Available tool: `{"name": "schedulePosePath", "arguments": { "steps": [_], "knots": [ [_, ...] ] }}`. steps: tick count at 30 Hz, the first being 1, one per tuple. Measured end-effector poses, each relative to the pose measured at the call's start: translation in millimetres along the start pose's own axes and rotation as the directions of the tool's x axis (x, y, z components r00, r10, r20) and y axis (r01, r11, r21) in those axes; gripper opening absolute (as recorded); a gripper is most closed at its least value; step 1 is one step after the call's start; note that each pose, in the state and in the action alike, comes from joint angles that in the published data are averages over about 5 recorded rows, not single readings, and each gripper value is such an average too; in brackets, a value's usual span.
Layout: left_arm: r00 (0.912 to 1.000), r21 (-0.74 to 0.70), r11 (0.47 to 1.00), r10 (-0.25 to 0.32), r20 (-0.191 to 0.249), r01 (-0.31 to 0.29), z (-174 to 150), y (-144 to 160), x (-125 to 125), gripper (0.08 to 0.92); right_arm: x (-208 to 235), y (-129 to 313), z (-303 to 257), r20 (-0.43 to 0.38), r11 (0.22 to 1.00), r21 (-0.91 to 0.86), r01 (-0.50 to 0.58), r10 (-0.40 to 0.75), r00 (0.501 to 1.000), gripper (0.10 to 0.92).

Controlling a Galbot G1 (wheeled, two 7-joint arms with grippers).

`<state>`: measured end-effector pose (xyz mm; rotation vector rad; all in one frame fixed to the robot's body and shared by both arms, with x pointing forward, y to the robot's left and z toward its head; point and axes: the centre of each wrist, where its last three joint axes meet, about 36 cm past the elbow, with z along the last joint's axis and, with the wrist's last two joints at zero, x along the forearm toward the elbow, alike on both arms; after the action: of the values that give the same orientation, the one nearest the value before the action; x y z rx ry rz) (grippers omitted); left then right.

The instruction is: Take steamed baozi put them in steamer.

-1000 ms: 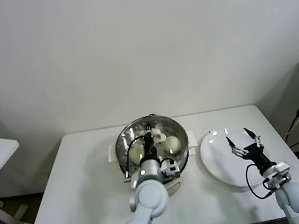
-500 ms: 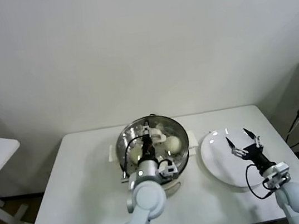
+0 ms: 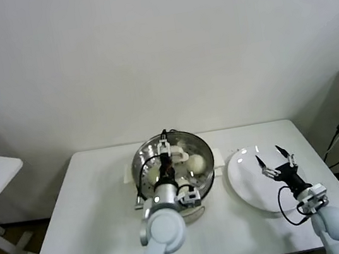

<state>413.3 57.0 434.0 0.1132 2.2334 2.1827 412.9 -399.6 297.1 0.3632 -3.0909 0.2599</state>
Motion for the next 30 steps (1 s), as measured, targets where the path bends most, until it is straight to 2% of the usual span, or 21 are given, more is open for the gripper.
{"name": "schedulePosePath", "arguments": {
  "steps": [16,30],
  "knots": [
    [0.9990,0.050,0.998,0.028,0.033,-0.030,14,12,21,0.823,-3,0,5,-0.009,1.000,0.006,0.003,-0.003,1.000,0.823],
    [0.9979,0.098,0.995,0.028,0.058,-0.034,37,27,47,0.823,-2,-6,5,-0.013,1.000,0.014,0.005,-0.005,1.000,0.823]
  ]
}}
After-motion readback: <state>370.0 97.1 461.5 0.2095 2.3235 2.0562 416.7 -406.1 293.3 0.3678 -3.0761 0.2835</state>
